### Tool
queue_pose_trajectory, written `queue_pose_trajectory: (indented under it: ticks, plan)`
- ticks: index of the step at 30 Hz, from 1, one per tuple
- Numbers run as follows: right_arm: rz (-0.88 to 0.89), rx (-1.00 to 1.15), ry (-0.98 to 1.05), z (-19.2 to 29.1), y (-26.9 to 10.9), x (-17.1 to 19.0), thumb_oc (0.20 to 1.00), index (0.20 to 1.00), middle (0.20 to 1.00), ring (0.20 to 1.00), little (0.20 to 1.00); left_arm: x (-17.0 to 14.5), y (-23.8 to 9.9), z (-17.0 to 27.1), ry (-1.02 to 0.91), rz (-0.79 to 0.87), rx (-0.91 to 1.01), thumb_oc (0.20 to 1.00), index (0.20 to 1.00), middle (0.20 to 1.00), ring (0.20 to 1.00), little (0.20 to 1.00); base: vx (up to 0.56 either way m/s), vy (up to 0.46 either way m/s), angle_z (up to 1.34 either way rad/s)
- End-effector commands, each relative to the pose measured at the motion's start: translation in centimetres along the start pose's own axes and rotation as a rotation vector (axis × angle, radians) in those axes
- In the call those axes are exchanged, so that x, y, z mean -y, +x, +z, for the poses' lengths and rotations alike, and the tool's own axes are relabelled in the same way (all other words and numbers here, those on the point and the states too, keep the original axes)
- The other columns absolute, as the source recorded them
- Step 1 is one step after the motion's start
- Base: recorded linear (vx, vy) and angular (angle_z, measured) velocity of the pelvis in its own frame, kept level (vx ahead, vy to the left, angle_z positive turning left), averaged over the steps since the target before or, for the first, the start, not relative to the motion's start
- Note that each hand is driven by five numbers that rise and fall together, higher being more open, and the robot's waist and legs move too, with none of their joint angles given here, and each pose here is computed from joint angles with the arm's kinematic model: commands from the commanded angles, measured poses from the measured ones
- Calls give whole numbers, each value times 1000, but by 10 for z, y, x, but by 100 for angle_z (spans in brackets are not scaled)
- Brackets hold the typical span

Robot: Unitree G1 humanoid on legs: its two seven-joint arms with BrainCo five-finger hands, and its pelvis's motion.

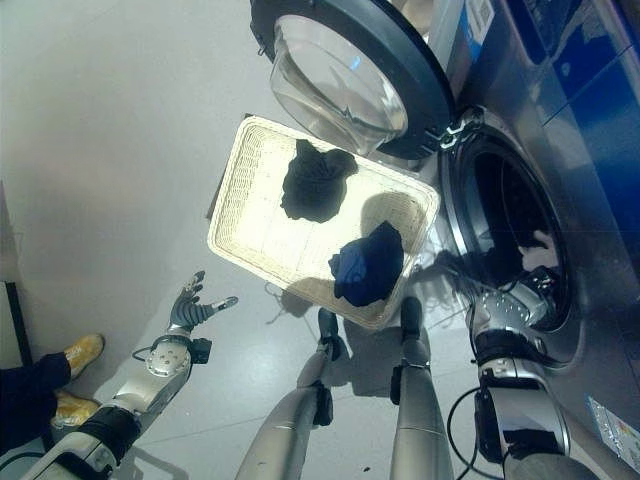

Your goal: Put the clothes into the washing machine.

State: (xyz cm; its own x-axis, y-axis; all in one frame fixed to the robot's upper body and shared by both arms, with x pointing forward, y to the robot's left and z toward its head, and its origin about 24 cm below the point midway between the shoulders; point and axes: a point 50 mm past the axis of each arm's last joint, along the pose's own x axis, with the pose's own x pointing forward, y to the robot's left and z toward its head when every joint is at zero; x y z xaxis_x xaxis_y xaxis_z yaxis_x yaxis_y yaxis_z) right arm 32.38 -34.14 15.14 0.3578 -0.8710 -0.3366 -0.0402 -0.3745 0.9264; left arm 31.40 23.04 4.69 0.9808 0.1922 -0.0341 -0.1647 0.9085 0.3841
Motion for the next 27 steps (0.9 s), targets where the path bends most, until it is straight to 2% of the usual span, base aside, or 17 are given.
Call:
queue_pose_trajectory:
  ticks: [1,3,4,6,7,8,9,11,12,14,16,17,20,27]
  plan:
    - [188,828,334,185,17,-135,200,200,200,200,200,-26,-2,-15,-7,51,-67,1000,1000,1000,1000,1000,7,-137,5]
    - [162,872,290,197,18,-135,216,216,216,216,216,-29,-2,-16,-8,50,-73,1000,1000,1000,1000,1000,12,-100,9]
    - [153,873,178,203,23,-136,1000,1000,1000,1000,1000,-31,-3,-16,-2,49,-77,1000,1000,1000,1000,1000,-4,-75,8]
    - [153,770,78,197,33,-132,1000,1000,1000,1000,1000,-31,-3,-16,-3,46,-73,1000,1000,1000,1000,1000,22,-53,2]
    - [164,609,-3,189,51,-118,1000,1000,1000,1000,1000,-29,-3,-15,-5,39,-71,1000,1000,1000,1000,1000,17,-65,2]
    - [222,228,-125,154,76,-94,1000,1000,1000,1000,1000,-27,0,-9,-4,32,-52,1000,1000,1000,1000,1000,-2,-64,4]
    - [224,198,-137,150,77,-94,1000,1000,1000,1000,1000,-28,1,-8,-5,35,-48,1000,1000,1000,1000,1000,-28,-68,13]
    - [203,-198,-344,83,71,-65,1000,1000,1000,1000,1000,-31,7,5,-10,31,-8,1000,1000,1000,1000,1000,-66,-73,15]
    - [201,-220,-351,79,70,-64,1000,1000,1000,1000,1000,-32,7,6,-9,32,-4,1000,1000,1000,1000,1000,-67,-87,0]
    - [222,-378,-406,60,67,-28,1000,1000,1000,1000,1000,-32,9,9,9,19,22,1000,1000,1000,1000,1000,1,-91,1]
    - [233,-407,-407,54,64,-19,1000,1000,1000,1000,1000,-32,10,12,10,17,35,1000,1000,1000,1000,1000,-25,-52,6]
    - [247,-476,-433,39,57,1,1000,1000,1000,1000,1000,-28,12,18,15,6,60,1000,1000,1000,1000,1000,-42,-32,0]
    - [305,-539,-436,18,44,9,1000,1000,1000,1000,1000,-22,14,26,5,0,83,1000,1000,1000,1000,1000,-10,-10,-1]
    - [378,-549,-358,1,25,27,1000,1000,1000,1000,1000,-21,11,35,-39,44,131,1000,1000,1000,1000,1000,-24,43,4]
